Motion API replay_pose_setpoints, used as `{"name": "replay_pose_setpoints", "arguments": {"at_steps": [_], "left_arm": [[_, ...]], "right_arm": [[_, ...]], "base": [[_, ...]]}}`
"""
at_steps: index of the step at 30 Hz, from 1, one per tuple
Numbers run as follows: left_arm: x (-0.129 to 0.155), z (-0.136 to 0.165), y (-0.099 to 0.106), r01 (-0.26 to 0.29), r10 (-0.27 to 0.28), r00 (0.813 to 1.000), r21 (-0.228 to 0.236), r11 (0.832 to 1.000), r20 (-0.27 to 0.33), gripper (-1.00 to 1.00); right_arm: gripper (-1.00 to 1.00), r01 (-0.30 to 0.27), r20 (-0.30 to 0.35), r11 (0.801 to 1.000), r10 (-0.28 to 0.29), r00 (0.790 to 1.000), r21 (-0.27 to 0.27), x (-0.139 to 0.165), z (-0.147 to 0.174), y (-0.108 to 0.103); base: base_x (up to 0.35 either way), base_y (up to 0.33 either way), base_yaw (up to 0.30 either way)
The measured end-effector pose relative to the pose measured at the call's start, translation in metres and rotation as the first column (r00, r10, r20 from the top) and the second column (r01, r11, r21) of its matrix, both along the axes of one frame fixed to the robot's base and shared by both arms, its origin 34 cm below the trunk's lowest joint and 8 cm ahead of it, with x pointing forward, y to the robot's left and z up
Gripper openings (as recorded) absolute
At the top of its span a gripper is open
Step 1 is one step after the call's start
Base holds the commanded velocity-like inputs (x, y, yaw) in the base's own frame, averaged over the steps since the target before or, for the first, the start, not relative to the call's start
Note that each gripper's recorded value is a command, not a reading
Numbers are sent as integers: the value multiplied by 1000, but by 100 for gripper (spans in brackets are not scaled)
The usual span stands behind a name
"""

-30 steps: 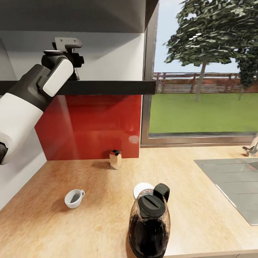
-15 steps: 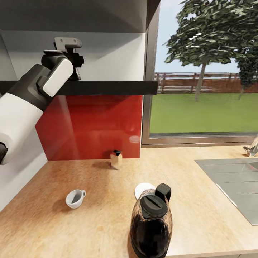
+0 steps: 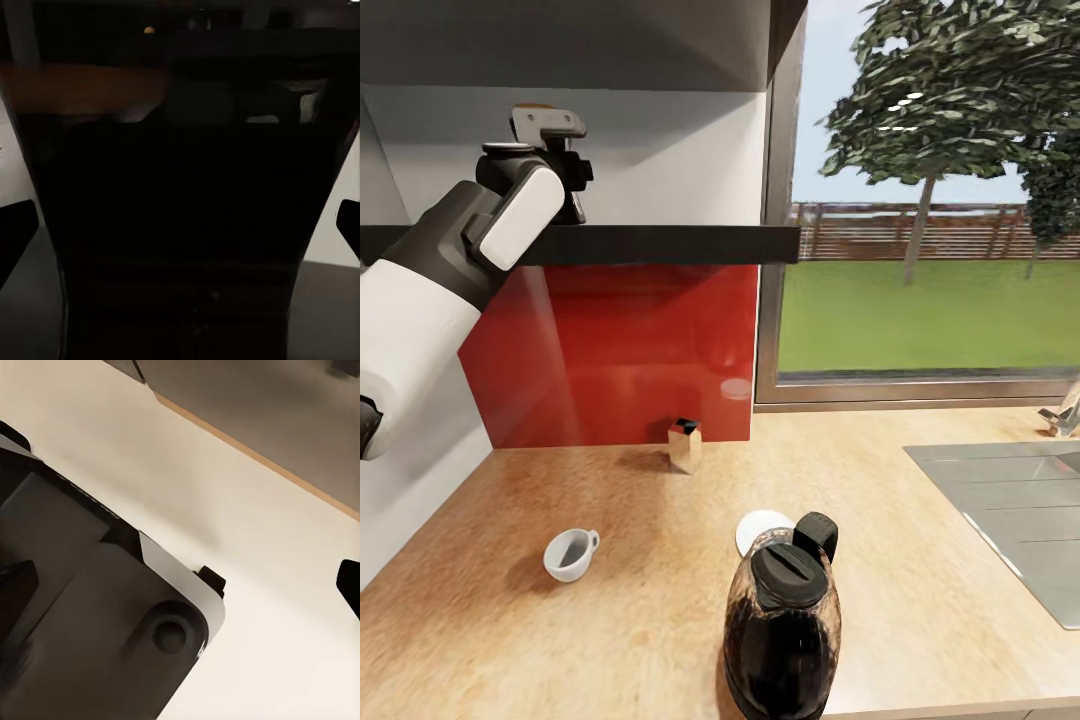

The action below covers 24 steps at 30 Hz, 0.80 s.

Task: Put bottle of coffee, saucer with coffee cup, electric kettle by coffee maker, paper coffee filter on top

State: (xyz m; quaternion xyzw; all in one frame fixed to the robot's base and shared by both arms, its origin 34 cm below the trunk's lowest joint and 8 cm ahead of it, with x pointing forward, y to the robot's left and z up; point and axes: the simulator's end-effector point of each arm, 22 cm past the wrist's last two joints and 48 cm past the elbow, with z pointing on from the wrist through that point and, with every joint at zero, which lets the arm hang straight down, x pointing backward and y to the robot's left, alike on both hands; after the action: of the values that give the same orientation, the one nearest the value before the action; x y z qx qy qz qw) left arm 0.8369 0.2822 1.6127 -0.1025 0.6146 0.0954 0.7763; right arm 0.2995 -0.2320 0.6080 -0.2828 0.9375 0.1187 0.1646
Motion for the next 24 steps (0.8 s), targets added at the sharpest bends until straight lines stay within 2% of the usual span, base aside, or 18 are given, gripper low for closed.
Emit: {"name": "replay_pose_setpoints", "arguments": {"at_steps": [20, 21, 24], "left_arm": [[2, -3, 2, -5, 5, 1000, -2, 1000, -7, 100], [2, -3, 2, -5, 5, 1000, -2, 1000, -7, -100], [2, -3, 3, -4, 4, 1000, -4, 1000, -7, -100]], "right_arm": [[100, 0, 0, 1000, 0, 1000, 0, 0, 0, 0], [100, 0, 0, 1000, 0, 1000, 0, 0, 0, 0], [100, 0, 0, 1000, 0, 1000, 0, 0, 0, 0]], "base": [[0, 0, 0], [0, 0, 0], [0, 0, 0]]}}
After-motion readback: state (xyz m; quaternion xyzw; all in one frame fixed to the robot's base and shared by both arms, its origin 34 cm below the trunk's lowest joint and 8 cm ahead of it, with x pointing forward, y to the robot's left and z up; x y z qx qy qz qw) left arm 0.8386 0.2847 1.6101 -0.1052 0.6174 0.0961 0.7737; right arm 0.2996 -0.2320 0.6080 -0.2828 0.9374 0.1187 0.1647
